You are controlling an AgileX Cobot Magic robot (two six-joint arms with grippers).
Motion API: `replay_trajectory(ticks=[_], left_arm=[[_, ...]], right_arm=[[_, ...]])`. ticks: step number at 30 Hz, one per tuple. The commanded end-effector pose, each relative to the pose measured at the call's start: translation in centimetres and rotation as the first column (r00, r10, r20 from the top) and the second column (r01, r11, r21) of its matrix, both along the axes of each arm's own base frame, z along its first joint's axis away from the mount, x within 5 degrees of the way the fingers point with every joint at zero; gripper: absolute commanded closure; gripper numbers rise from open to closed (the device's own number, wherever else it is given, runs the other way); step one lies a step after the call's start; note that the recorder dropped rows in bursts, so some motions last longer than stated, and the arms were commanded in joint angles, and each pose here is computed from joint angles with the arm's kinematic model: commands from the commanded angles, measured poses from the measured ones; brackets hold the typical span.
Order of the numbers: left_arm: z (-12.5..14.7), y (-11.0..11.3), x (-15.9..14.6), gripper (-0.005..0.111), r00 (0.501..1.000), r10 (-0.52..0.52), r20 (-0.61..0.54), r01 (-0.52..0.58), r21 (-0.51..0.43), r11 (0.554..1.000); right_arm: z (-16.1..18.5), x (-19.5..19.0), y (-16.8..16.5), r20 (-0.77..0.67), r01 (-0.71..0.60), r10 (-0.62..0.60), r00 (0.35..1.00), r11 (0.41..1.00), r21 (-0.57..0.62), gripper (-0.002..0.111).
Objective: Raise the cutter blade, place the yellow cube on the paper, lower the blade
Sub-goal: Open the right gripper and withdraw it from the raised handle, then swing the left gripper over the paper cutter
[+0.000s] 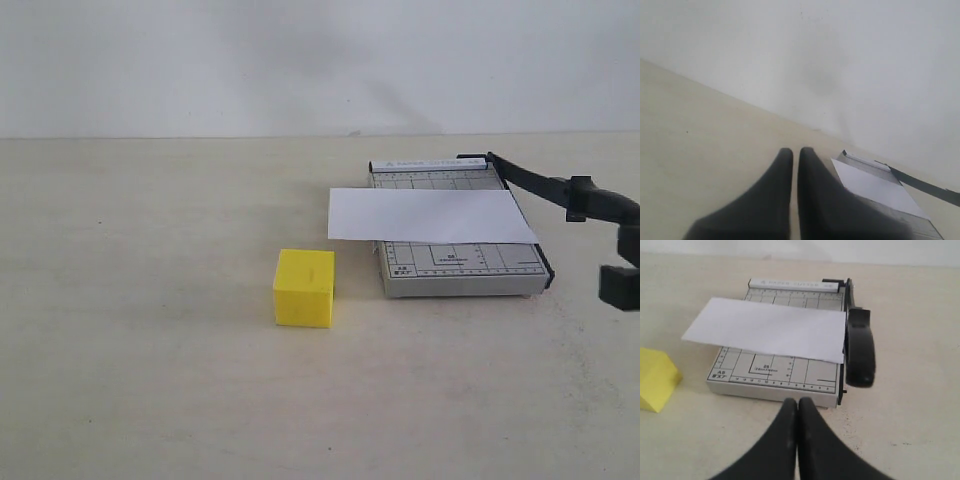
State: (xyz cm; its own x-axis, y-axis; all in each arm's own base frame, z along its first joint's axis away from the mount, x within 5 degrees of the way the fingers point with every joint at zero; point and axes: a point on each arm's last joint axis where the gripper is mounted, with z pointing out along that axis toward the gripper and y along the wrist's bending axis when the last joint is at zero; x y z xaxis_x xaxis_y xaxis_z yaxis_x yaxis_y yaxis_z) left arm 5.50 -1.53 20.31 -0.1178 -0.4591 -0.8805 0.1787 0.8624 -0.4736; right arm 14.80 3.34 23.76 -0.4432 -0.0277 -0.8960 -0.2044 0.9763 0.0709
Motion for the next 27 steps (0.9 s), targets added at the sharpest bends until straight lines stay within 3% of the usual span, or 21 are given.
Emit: replay_trajectory(ticks=[1,6,10,14,17,19,23,27], left_arm=[[0.3,0.2,0.0,0.102,0.999,0.017,0.042,-0.021,0.075,0.997],[-0.4,-0.5,-0.2,0.102,0.998,-0.061,-0.017,0.063,0.171,0.983],[-0.2,-0.6,-0.2,0.102,0.997,-0.079,0.012,0.076,0.165,0.983],[0.4,-1.3,-0.4,0.102,0.984,-0.153,0.085,0.132,0.218,0.967],[2.6,-2.4,-1.2,0.102,0.932,-0.284,0.227,0.234,0.222,0.946],[4.3,-3.0,-1.4,0.102,0.892,-0.361,0.271,0.285,0.280,0.917],[8.1,-3.4,0.7,0.102,0.899,-0.377,0.223,0.301,0.312,0.901],[10.8,-4.6,5.6,0.102,0.885,-0.456,0.093,0.411,0.306,0.859]], right_arm=[[-1.1,-4.7,-1.3,0.202,0.037,-0.049,0.978,0.997,0.062,0.109],[-1.2,-7.9,-2.1,0.417,0.034,-0.103,0.903,0.985,0.170,0.109],[-2.3,-8.9,-2.1,0.450,0.012,-0.087,0.889,0.986,0.167,0.109],[-2.8,-9.1,-2.0,0.462,-0.002,-0.041,0.886,0.996,0.091,0.109],[-2.8,-9.1,-2.1,0.463,0.000,-0.049,0.885,0.994,0.105,0.109],[-2.6,-9.1,-2.1,0.477,0.007,-0.057,0.877,0.994,0.107,0.109],[-2.5,-9.1,-2.2,0.489,0.013,-0.067,0.870,0.994,0.113,0.109],[-2.5,-9.1,-2.2,0.489,0.013,-0.067,0.870,0.994,0.113,0.109]])
